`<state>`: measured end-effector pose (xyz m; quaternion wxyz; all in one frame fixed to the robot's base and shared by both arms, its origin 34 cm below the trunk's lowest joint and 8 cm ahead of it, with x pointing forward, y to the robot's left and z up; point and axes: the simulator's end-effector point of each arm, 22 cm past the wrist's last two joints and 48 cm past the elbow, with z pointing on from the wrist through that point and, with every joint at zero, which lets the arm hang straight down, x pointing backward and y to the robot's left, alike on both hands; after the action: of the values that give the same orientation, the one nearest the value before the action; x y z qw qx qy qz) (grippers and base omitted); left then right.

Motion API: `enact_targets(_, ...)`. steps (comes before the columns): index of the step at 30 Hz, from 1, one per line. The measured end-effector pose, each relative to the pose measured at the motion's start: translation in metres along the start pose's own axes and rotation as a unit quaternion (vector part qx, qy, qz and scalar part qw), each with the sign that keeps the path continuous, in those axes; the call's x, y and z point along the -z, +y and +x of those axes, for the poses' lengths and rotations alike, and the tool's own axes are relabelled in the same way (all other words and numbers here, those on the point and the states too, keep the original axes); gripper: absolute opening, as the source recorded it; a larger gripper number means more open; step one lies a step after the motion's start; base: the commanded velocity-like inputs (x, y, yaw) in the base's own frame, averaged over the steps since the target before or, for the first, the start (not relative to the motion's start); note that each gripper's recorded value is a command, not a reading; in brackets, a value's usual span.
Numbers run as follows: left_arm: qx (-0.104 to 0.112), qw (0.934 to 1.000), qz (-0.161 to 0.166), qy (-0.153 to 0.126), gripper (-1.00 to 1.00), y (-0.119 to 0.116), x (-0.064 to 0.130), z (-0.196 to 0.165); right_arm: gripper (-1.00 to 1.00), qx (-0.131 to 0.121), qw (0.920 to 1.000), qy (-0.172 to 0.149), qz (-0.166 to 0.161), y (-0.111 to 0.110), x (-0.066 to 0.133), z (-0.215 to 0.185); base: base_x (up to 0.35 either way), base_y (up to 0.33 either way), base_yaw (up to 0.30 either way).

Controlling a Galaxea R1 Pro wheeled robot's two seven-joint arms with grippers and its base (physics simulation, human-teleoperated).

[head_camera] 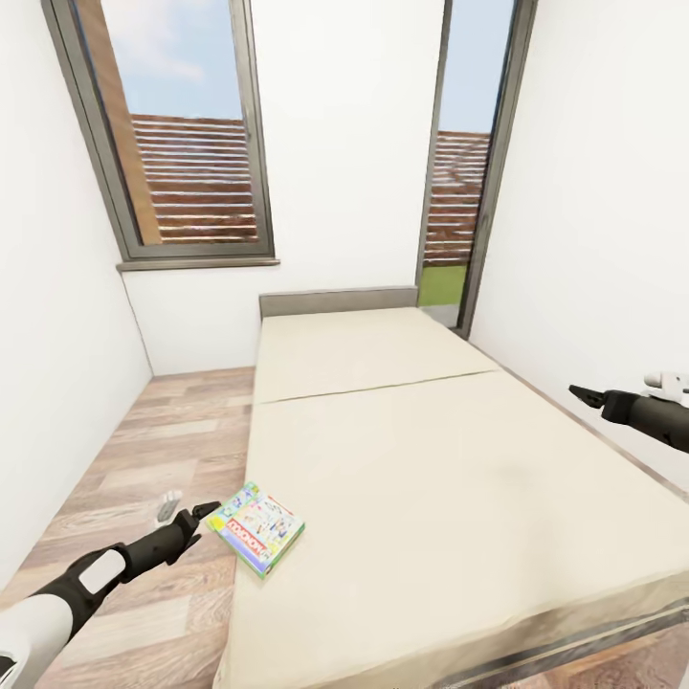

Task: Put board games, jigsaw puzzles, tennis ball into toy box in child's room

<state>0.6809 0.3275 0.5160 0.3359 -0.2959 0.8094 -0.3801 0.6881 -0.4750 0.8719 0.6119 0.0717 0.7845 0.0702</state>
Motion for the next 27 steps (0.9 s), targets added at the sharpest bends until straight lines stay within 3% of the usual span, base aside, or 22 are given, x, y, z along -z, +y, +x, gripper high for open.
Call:
enact_targets(7,-0.003,1.0,-0.001,-0.004,1.0,0.0003,-0.0002,-0.0012,1.0,0.0,1.0,0.0,0.0,-0.0001,-0.0001,0.0002,0.0,0.0,-0.193)
enact_targets(27,-0.005,1.0,0.0,-0.005,1.0,-0.0006,-0.0013,-0.0003,1.0,0.0,1.0,0.0,0.0,-0.0002,-0.0001,-0.0001,0.0,0.0,-0.011)
